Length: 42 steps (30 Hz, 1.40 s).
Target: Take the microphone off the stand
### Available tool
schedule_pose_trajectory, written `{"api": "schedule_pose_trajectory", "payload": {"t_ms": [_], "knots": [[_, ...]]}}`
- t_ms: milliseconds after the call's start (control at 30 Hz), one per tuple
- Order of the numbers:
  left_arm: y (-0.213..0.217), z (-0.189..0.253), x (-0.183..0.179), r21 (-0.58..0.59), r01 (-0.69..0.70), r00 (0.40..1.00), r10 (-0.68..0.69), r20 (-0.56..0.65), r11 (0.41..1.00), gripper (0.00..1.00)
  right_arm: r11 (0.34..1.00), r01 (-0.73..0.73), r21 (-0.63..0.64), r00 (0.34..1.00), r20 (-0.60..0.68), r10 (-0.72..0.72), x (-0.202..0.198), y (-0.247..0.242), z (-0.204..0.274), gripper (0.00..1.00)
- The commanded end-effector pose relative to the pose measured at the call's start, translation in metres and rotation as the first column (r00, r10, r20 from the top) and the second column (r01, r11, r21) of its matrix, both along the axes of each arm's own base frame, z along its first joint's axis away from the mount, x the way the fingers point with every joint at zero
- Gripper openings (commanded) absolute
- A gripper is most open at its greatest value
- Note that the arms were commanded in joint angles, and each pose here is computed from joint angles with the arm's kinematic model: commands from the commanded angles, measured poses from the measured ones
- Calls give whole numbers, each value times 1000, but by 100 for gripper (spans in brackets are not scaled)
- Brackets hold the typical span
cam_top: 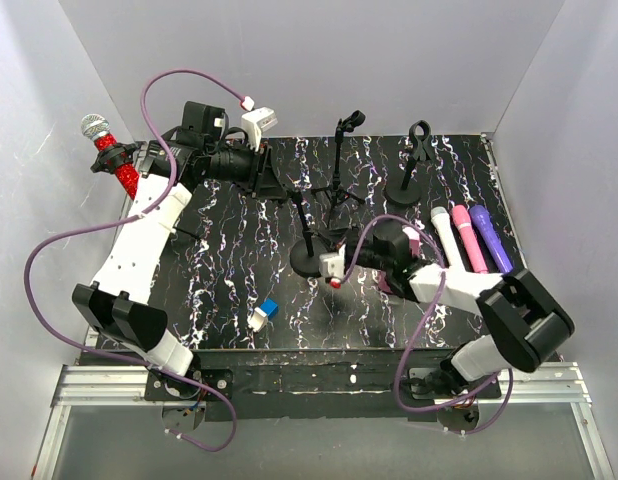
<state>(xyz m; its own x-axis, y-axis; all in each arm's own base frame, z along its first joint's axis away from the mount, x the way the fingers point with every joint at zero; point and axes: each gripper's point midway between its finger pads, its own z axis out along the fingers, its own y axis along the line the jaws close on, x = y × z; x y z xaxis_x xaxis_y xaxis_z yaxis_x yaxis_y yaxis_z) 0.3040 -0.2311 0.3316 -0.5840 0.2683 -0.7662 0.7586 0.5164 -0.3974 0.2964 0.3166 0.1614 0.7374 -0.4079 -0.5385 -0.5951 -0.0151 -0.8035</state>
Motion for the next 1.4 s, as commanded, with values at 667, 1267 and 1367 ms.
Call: {"api": "schedule_pose_trajectory", "payload": {"t_ms": [667,1267,1367], "knots": [[-1,0,1,-1,11,1000,-11,-23,1000,0,959,284,6,217,-974,-58,-6,-10,43,57],[0,2,2,9,11,1000,-11,-5,1000,0,937,342,-72,-36,-997,-63,20,10,10,62],[1,1,1,12,13,1000,-13,-8,1000,0,943,324,-69,-69,-996,-49,19,13,11,62]]}}
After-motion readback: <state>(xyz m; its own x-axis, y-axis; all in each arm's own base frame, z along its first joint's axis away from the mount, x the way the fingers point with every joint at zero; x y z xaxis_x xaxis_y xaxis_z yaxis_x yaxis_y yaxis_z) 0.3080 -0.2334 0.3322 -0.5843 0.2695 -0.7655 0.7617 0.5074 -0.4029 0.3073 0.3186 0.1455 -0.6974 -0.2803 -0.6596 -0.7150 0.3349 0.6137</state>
